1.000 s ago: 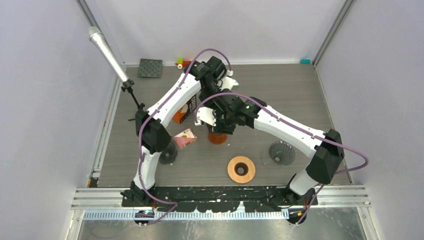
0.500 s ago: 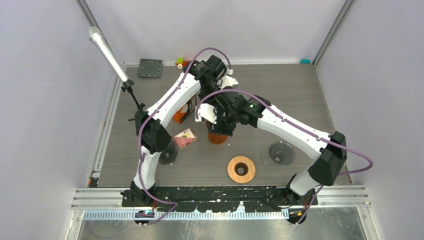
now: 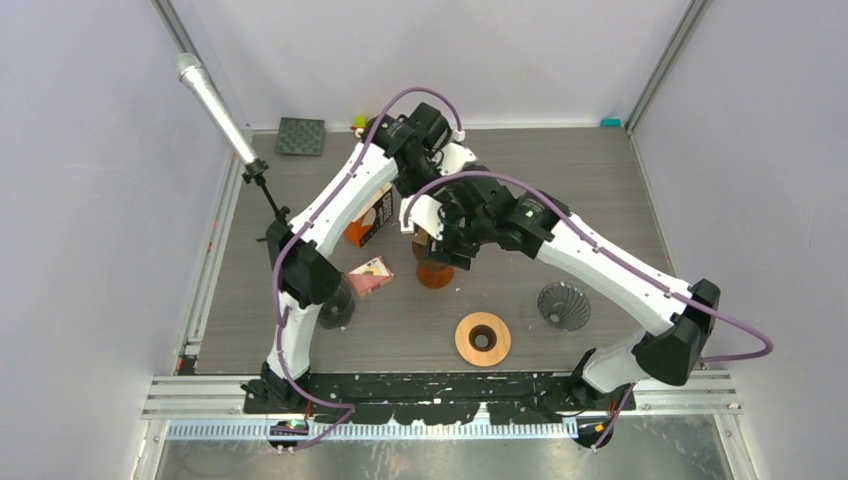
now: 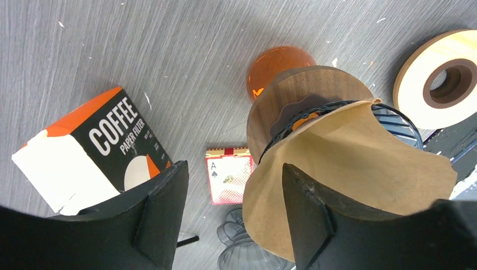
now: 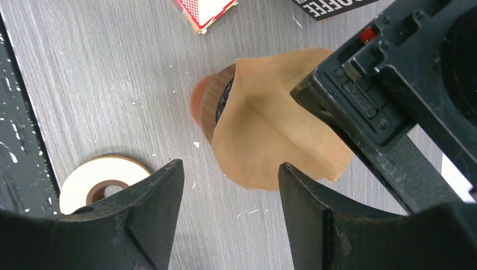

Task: Place the coffee filter in the dripper
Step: Place the coffee filter in the coffee dripper.

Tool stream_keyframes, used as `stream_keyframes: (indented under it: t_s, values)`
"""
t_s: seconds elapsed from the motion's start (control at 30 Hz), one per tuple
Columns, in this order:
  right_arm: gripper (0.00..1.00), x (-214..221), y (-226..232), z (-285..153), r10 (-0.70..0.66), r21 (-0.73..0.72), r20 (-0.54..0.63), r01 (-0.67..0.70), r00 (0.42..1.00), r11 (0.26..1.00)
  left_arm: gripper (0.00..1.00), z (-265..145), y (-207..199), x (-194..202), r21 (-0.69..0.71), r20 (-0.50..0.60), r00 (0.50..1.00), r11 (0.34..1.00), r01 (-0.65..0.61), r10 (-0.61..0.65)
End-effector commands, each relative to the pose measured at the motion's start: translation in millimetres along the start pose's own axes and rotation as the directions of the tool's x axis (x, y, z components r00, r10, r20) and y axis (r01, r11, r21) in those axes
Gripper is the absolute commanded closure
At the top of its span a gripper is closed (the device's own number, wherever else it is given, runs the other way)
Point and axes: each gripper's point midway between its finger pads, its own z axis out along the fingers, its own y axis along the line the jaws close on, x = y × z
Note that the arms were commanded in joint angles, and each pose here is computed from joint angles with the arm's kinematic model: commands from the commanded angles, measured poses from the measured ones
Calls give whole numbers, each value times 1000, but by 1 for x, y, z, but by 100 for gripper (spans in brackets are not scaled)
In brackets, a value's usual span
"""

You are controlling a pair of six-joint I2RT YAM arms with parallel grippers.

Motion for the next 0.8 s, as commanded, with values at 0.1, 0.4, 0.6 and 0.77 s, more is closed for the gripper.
stream_keyframes:
  t_s: [0.1, 0.4, 0.6, 0.77]
  values:
    - [33, -22, -13, -49, 75, 54, 144, -83, 987, 995, 34, -51, -3, -16, -40, 127, 992, 999, -14, 19]
    - [33, -27, -56, -77, 299, 143, 299, -353, 906, 925, 28, -88, -10, -29, -49, 261, 965, 999, 2, 11]
    - [33, -5, -81, -83, 428, 188, 343, -508, 836, 841, 26, -111, -5, -26, -78, 353, 936, 996, 51, -20]
    - [33, 37, -81, -90, 507, 201, 299, -572, 809, 795, 21, -122, -5, -11, -83, 395, 918, 993, 84, -45]
